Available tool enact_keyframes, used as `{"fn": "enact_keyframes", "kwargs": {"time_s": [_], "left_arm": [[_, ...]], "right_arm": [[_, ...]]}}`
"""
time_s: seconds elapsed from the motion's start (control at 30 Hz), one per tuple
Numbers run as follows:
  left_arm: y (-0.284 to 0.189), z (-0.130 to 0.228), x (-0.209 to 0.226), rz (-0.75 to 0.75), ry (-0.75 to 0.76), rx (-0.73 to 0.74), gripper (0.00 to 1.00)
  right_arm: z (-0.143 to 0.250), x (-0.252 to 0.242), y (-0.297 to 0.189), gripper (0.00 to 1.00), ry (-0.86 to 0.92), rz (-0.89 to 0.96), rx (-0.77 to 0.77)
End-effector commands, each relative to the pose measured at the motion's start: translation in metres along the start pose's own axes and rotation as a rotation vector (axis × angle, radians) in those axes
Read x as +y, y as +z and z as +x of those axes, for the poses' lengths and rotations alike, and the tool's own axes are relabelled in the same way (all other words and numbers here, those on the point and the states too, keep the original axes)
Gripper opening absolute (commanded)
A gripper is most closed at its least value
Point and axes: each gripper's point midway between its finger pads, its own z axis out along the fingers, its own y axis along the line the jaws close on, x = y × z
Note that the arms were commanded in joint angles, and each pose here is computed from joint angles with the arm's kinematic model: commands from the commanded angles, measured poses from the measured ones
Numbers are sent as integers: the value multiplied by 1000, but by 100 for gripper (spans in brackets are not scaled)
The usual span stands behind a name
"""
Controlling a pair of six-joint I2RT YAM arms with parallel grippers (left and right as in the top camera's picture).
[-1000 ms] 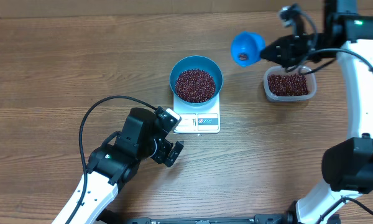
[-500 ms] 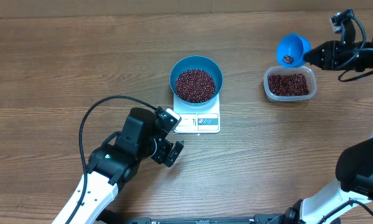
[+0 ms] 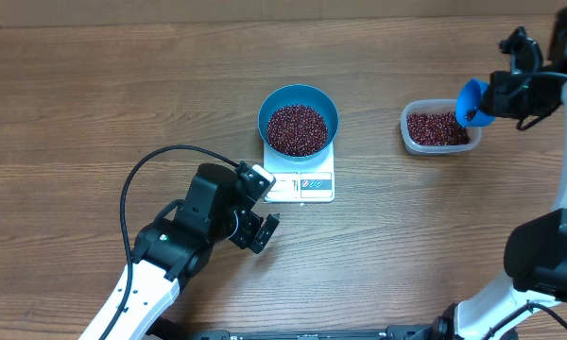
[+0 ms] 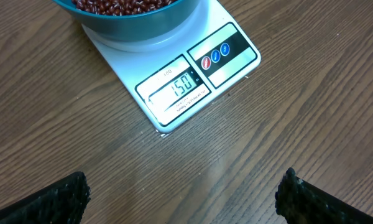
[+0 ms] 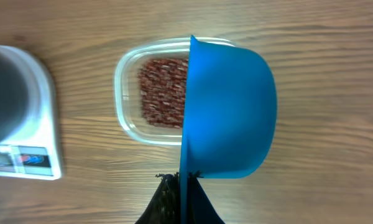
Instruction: Scoop item into bowl and weigh 150g on scale
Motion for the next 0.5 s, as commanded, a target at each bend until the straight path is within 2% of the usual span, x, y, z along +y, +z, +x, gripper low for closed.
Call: {"fn": "enact_keyframes", "kwargs": {"time_s": [0.0,0.3,0.47], "left_arm": [[2,2,1,-5,-17,6,100],[2,2,1,-5,-17,6,100],[2,2,1,-5,-17,6,100]], "right_arm": [[-1,-6,-18,4,31,198,-23],[-5,4,-31,4,66,594,-64],[-9,21,-33,4,52,637,-102]]}}
